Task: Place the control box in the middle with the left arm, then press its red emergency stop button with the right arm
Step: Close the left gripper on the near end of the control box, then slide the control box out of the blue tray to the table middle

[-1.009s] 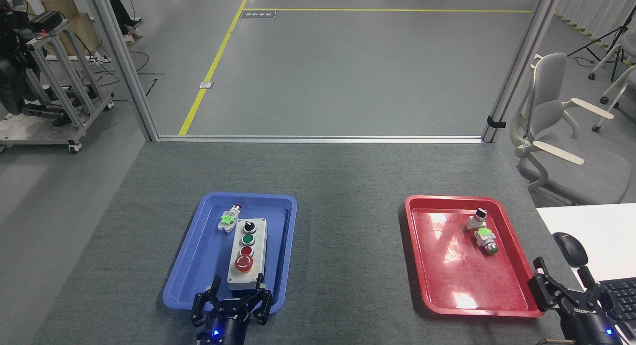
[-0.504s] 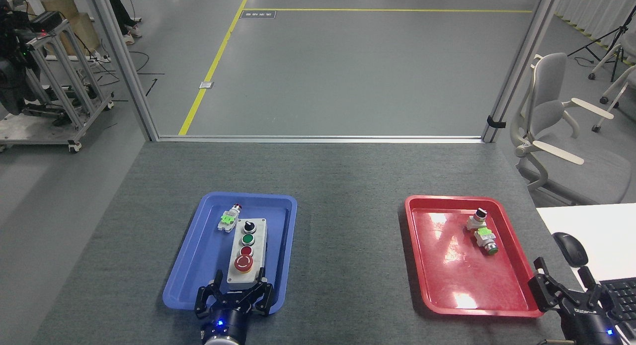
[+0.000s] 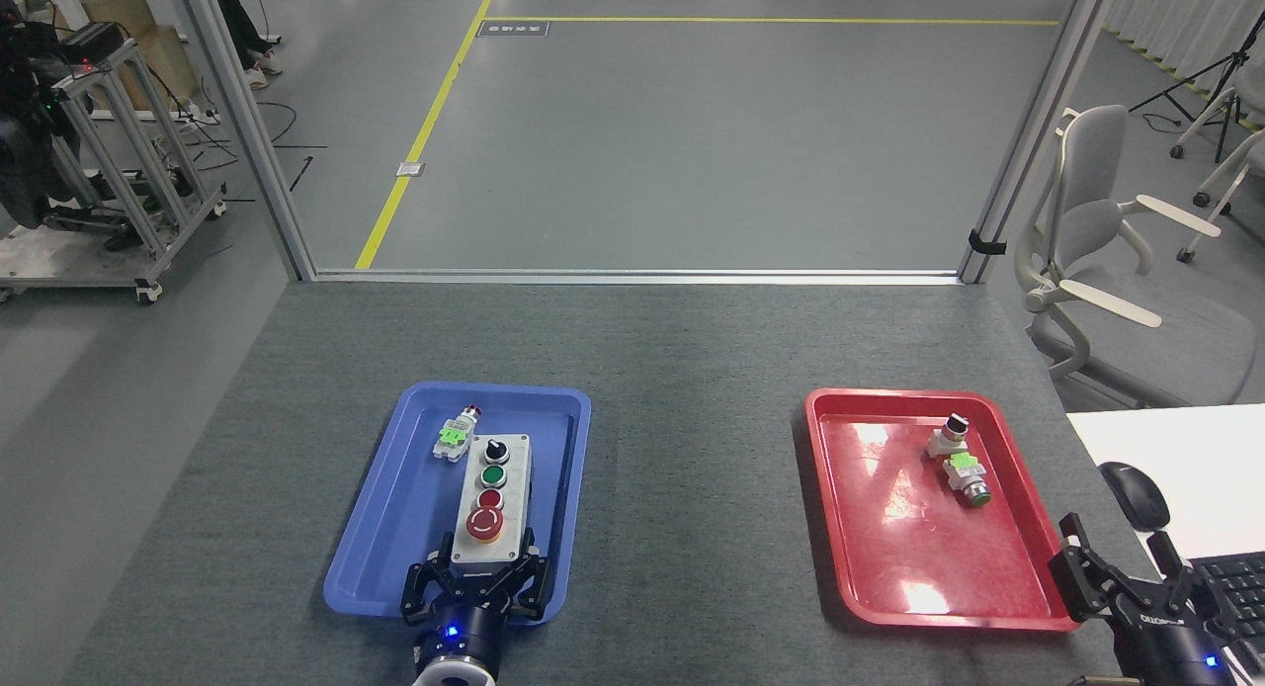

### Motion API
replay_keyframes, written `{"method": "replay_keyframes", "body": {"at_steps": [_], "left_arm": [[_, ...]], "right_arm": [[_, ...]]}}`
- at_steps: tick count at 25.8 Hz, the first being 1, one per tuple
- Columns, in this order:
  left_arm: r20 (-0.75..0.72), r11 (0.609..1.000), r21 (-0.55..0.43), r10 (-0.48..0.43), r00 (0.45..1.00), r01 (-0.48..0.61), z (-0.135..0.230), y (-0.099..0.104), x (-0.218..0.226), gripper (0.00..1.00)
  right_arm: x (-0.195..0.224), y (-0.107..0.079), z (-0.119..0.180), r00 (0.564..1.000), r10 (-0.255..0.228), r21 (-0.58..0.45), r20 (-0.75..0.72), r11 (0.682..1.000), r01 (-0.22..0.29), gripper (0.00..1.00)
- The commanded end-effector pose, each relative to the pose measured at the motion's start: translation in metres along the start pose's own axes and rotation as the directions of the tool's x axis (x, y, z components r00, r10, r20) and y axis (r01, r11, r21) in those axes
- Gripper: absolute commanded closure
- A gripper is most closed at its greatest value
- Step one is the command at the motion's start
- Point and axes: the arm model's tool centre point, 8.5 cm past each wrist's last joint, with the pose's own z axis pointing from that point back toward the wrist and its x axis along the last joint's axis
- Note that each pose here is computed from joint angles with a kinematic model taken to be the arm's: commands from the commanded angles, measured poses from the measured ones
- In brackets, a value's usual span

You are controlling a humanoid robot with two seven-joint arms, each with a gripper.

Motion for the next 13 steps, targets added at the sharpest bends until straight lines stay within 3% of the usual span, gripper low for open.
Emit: {"method": "replay_keyframes", "body": {"at_steps": [1, 2, 4, 9, 13], "left_arm": [[-0.009, 0.997, 0.074, 0.004, 1.000, -0.004, -0.002, 0.007, -0.004, 0.50], [-0.001, 0.995, 0.095, 0.006, 1.000, -0.006, -0.001, 0.008, -0.003, 0.62], [0.006, 0.994, 0.106, 0.008, 1.000, -0.009, -0.001, 0.009, -0.002, 0.68], [0.013, 0.994, 0.106, 0.012, 1.000, -0.013, 0.000, 0.008, 0.000, 0.79], [0.084, 0.989, 0.145, 0.007, 0.996, -0.019, -0.002, 0.021, 0.015, 0.84]], "right_arm": [[0.000, 0.000, 0.000, 1.000, -0.001, 0.003, 0.000, 1.000, 0.001, 0.00], [0.000, 0.000, 0.000, 1.000, -0.001, 0.003, 0.000, 1.000, 0.001, 0.00], [0.000, 0.000, 0.000, 1.000, -0.001, 0.003, 0.000, 1.000, 0.001, 0.00], [0.000, 0.000, 0.000, 1.000, -0.001, 0.003, 0.000, 1.000, 0.001, 0.00], [0.000, 0.001, 0.000, 1.000, -0.001, 0.004, 0.000, 1.000, 0.001, 0.00]]}}
